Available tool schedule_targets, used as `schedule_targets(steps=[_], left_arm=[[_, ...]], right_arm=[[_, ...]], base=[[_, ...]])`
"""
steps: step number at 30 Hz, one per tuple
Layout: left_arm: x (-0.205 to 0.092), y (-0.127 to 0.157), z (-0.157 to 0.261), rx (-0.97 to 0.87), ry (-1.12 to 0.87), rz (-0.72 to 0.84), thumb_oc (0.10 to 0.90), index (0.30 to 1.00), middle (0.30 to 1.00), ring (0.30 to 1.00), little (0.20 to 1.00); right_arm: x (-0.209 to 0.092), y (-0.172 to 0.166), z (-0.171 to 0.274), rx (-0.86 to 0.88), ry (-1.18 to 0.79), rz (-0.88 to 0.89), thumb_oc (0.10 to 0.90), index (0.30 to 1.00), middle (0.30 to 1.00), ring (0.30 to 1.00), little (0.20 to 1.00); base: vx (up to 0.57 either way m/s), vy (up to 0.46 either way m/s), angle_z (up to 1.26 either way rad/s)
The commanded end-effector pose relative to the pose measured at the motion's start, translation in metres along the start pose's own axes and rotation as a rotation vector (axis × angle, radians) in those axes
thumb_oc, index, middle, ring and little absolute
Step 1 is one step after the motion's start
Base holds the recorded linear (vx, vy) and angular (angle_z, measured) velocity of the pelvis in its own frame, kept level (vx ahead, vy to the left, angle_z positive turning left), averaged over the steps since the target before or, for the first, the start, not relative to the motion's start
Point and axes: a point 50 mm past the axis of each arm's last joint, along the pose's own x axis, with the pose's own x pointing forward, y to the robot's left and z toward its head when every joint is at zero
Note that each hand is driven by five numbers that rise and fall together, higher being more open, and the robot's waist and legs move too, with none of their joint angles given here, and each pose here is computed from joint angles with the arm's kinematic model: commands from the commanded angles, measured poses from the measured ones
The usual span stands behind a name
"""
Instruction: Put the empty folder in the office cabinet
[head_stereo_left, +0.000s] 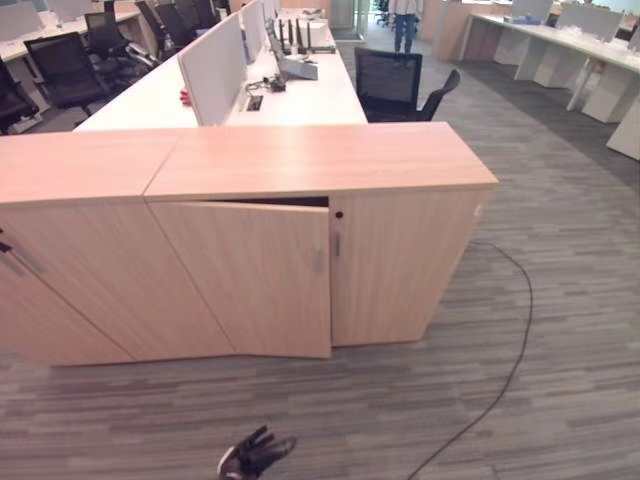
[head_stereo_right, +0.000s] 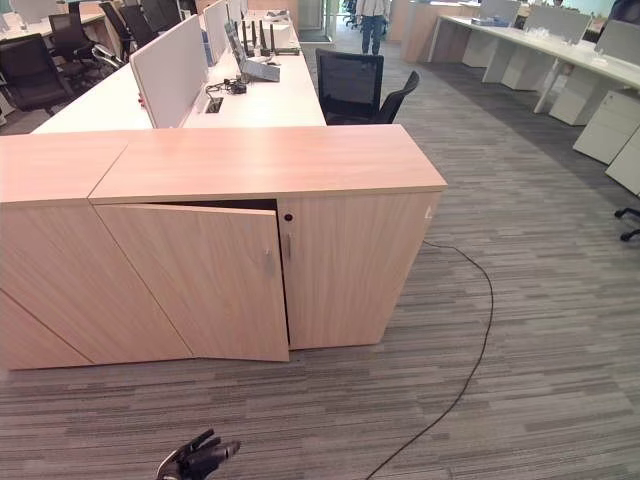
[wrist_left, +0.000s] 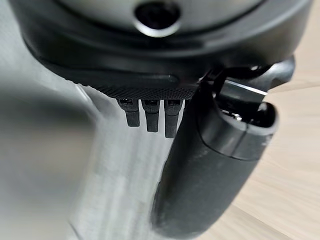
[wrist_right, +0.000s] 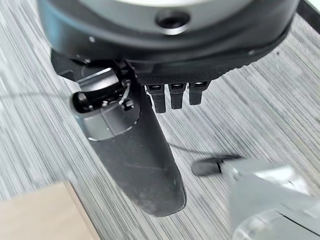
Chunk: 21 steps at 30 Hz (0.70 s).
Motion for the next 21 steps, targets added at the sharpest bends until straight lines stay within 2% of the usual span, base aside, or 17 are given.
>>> schedule_targets(steps=[1,8,12,14,15,16,17,21], left_arm=[[0.001,0.010,0.018,0.023,-0.047,0.002,0.800,0.900,0.900,0.900,0.900],[-0.007,0.029,-0.008,-0.089,-0.005,0.113,0.800,0.900,0.900,0.900,0.900],[-0.010,0.028,-0.025,-0.053,0.078,0.076,0.800,0.900,0.900,0.900,0.900],[-0.009,0.021,-0.025,0.063,0.097,0.027,0.800,0.900,0.900,0.900,0.900],[-0.009,0.021,-0.025,0.064,0.097,0.027,0.800,0.900,0.900,0.900,0.900],[-0.006,0.011,-0.022,0.252,0.098,-0.023,0.800,0.900,0.900,0.900,0.900],[-0.005,0.006,-0.018,0.312,0.080,-0.041,0.800,0.900,0.900,0.900,0.900],[0.001,-0.016,0.003,0.443,-0.020,-0.106,0.800,0.900,0.900,0.900,0.900]], right_arm=[[0.000,-0.004,0.008,-0.047,-0.016,0.004,0.800,0.900,0.900,0.900,0.900],[-0.002,-0.006,-0.023,0.012,0.059,-0.007,0.800,0.900,0.900,0.900,0.900],[-0.004,-0.009,-0.033,-0.021,0.097,-0.005,0.800,0.900,0.900,0.900,0.900],[-0.004,-0.008,-0.035,-0.038,0.101,0.003,0.800,0.900,0.900,0.900,0.900],[-0.004,-0.008,-0.035,-0.038,0.101,0.002,0.800,0.900,0.900,0.900,0.900],[-0.004,-0.005,-0.037,-0.064,0.103,0.009,0.800,0.900,0.900,0.900,0.900],[-0.004,-0.003,-0.037,-0.072,0.101,0.012,0.800,0.900,0.900,0.900,0.900],[-0.003,0.004,-0.033,-0.110,0.074,0.031,0.800,0.900,0.900,0.900,0.900]], base=[[0.08,0.033,-0.77],[0.06,0.072,-0.26],[0.03,0.075,-0.04],[0.01,0.032,-0.04],[0.02,0.068,0.02],[0.02,0.069,0.05],[0.03,0.093,0.06],[0.03,0.053,-0.01]])
